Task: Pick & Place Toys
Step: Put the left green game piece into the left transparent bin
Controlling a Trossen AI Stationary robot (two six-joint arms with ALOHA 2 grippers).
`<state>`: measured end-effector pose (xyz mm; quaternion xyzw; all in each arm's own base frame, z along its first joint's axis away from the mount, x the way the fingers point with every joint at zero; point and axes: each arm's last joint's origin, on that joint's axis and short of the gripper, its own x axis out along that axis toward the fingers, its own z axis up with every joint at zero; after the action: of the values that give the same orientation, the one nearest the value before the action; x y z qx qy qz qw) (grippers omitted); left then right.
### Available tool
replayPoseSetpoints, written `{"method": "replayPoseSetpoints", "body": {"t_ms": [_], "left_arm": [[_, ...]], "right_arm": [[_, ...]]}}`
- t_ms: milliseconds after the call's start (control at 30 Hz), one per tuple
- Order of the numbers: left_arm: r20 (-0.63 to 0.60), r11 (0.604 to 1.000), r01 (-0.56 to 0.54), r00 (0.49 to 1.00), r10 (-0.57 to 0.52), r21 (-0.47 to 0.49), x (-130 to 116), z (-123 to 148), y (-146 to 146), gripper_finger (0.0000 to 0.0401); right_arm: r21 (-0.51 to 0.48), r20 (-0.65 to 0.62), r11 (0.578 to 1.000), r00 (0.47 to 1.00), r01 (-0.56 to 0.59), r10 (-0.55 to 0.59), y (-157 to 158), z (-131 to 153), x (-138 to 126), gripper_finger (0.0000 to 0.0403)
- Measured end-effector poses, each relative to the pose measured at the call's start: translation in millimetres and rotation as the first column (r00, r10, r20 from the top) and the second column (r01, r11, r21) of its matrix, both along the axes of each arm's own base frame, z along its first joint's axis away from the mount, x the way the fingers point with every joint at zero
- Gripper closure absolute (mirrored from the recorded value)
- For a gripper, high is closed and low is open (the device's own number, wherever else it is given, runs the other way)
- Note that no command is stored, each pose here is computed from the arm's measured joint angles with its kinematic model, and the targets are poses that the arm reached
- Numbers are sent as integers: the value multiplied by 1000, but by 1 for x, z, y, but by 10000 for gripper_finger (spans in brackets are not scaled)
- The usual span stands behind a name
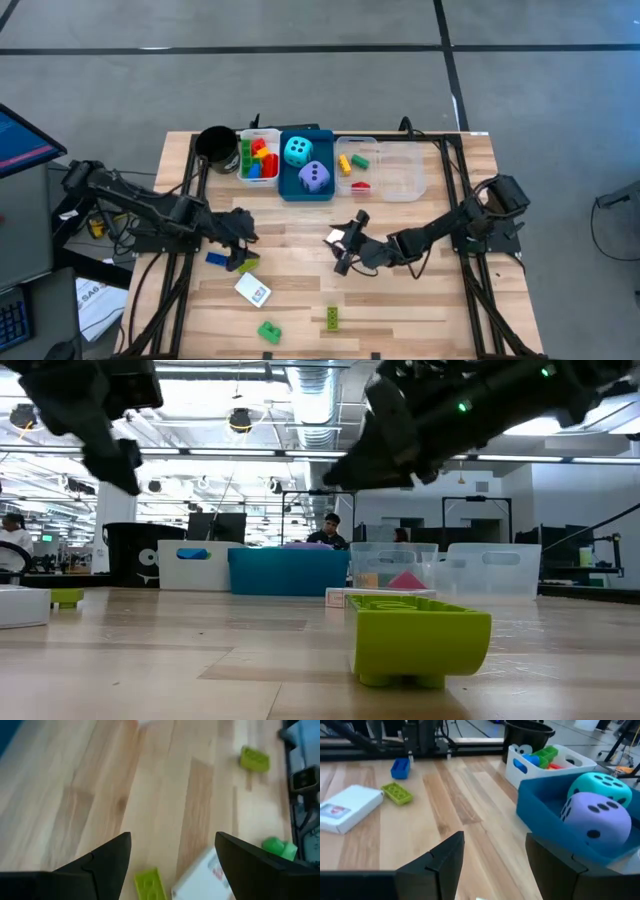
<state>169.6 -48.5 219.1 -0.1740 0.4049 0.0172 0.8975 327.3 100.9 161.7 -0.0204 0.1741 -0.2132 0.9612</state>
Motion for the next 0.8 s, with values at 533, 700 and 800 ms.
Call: {"method": "replayPoseSetpoints", "body": {"t_ms": [533, 700, 800], "left_arm": [[-310, 998, -56, 949, 53, -3, 9, -40, -21, 126], [-371, 995, -103, 923, 97, 3, 12, -51, -25, 128], [-402, 992, -123, 908, 118, 12, 15, -58, -26, 127]], "right_arm": [[-81, 5, 997, 1000, -10, 10, -15, 12, 13, 195], [-81, 3, 997, 1000, -7, 8, -16, 11, 12, 196], [-81, 3, 997, 1000, -8, 9, -16, 11, 12, 197]]}}
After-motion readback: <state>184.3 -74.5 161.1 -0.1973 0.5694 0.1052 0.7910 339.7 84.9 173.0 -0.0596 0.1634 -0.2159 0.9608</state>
